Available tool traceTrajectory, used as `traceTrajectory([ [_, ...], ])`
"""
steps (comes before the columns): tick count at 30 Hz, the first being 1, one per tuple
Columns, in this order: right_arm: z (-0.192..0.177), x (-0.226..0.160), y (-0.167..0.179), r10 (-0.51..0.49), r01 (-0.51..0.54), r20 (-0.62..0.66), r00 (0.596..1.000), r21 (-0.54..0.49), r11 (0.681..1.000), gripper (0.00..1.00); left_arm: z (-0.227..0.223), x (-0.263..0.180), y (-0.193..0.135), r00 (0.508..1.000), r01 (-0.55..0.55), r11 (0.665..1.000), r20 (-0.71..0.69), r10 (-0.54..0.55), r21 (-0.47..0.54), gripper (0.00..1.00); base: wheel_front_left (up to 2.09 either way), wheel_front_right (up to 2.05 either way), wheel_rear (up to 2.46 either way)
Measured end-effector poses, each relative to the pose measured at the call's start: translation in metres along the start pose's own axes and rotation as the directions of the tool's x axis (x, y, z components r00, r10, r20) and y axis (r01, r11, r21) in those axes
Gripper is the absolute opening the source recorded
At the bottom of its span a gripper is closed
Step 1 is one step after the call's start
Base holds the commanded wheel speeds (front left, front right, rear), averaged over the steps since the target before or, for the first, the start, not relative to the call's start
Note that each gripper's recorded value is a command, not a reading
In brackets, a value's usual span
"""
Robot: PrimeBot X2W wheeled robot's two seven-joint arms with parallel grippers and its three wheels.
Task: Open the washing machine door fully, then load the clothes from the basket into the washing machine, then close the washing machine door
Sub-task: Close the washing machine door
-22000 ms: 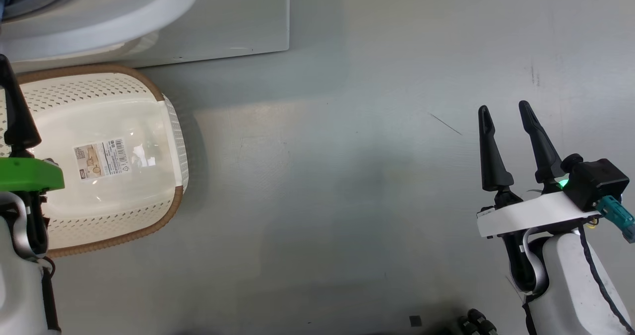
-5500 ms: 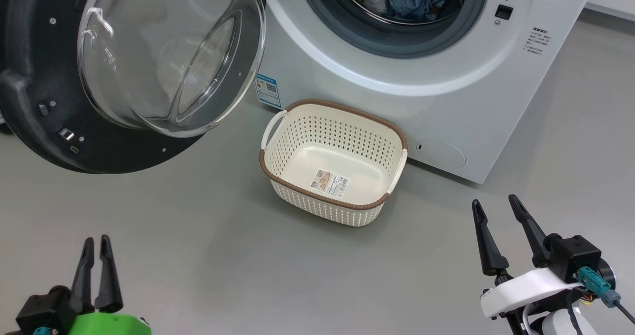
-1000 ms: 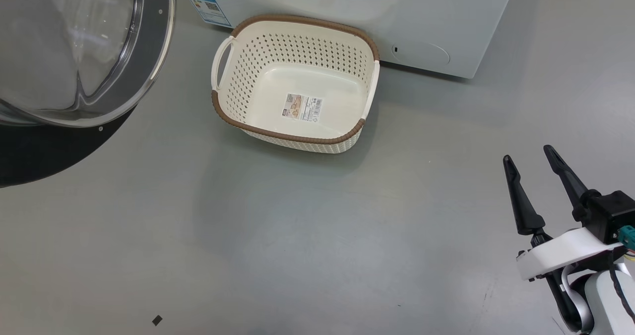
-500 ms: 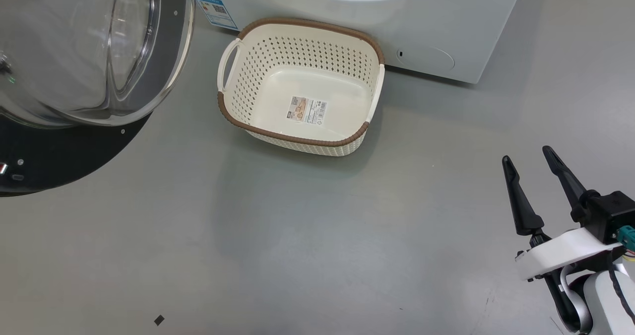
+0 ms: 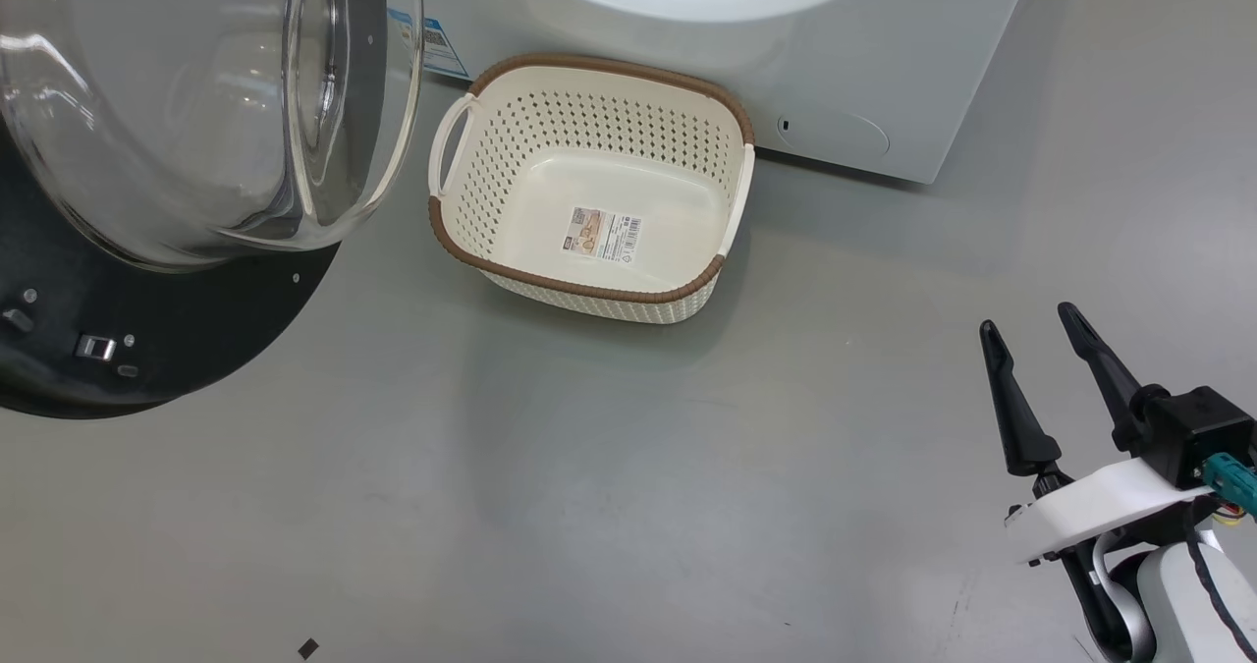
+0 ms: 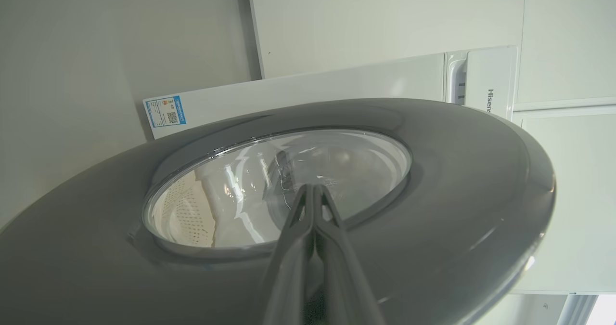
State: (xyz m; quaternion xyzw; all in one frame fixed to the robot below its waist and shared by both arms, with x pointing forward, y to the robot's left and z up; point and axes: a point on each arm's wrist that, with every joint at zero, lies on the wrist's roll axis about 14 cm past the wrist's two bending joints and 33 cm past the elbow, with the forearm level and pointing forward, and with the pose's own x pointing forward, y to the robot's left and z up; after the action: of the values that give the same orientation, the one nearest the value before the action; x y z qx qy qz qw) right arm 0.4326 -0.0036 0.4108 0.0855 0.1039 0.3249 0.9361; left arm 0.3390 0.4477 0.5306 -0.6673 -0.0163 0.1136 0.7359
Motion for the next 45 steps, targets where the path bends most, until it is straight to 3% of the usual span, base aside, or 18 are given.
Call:
traceTrajectory([
  [12, 0.006, -0.005, 0.002, -0.017, 0.017, 0.017, 1.000, 0.013, 1.000, 1.00, -0.045, -0.002, -0.009, 0.966, 0.045, 0.999, -0.256, -0.043, 0.005, 0.00, 0.00, 0.00, 0.00],
  [22, 0.007, -0.009, 0.006, -0.018, 0.017, 0.025, 1.000, 0.015, 1.000, 1.00, -0.089, -0.009, -0.014, 0.889, 0.078, 0.997, -0.454, -0.065, 0.011, 0.00, 0.00, 0.00, 0.00],
  [45, 0.016, -0.046, -0.018, -0.171, 0.168, 0.065, 0.983, 0.061, 0.984, 1.00, -0.184, 0.006, -0.027, 0.725, 0.184, 0.976, -0.655, -0.213, -0.113, 0.00, 0.00, 0.00, 0.00],
])
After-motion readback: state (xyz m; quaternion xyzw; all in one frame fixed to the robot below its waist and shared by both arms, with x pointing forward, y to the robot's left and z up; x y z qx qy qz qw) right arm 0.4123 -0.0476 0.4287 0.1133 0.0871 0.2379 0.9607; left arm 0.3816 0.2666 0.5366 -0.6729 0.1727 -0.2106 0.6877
